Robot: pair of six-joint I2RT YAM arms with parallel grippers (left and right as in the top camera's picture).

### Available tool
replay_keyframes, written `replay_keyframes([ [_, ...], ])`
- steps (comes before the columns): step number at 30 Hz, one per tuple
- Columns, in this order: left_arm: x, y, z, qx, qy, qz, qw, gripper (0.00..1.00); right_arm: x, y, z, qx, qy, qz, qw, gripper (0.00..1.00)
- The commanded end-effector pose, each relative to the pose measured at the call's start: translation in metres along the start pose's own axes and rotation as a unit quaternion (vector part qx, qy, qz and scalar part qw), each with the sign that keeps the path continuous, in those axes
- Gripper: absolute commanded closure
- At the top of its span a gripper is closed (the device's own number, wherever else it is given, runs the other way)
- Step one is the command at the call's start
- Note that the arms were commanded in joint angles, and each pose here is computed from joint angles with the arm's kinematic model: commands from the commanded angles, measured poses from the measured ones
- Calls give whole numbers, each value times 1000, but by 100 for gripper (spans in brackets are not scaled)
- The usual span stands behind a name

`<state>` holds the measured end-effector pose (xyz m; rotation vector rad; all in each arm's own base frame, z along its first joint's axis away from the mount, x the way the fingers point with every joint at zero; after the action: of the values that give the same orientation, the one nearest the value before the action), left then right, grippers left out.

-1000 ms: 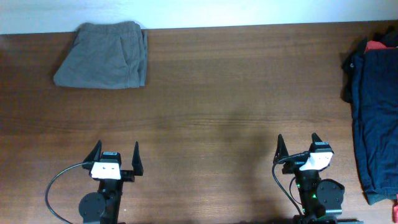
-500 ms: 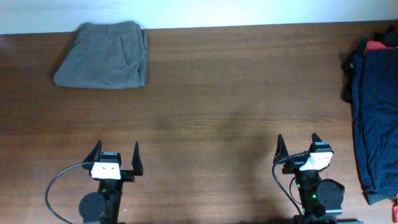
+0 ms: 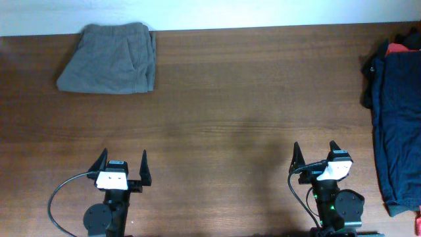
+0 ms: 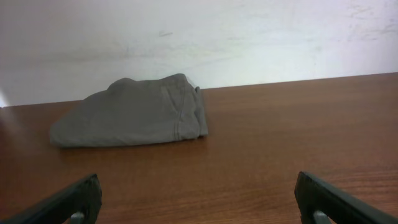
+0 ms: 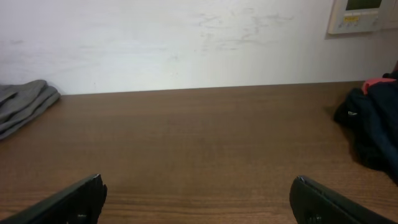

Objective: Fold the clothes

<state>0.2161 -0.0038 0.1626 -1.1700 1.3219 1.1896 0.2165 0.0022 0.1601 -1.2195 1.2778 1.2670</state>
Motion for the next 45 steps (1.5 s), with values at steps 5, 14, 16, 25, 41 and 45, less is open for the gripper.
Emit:
replay_keyframes([
  [5,1,0,-1,4,-6,0,1000,1,1,0,-3,10,3,0,1000,1],
  [14,1,0,-1,4,-6,0,1000,1,-6,0,3,-12,-2,-17,1000,1],
  [16,1,0,-1,4,-6,0,1000,1,-8,2,21,-79,-32,-20,996,1],
  [25,1,0,-1,4,-6,0,1000,1,-9,20,71,-265,-127,8,956,1],
  [41,1,0,-1,4,-6,0,1000,1,-150,50,52,-210,-38,-205,955,1],
  [45,1,0,-1,4,-6,0,1000,1,-177,34,39,-157,-3,-167,973,1],
])
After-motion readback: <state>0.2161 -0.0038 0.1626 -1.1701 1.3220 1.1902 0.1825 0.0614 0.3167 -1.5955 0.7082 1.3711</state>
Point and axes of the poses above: each gripper's point midway between its finger pads, its own y axis back along the fingers, its own z axis along the line the jaws close on, x = y × z, the point moved 3 cm from there along y, back along the fingers, and after that the axes turned 6 degrees about y, right-handed, at the moved point
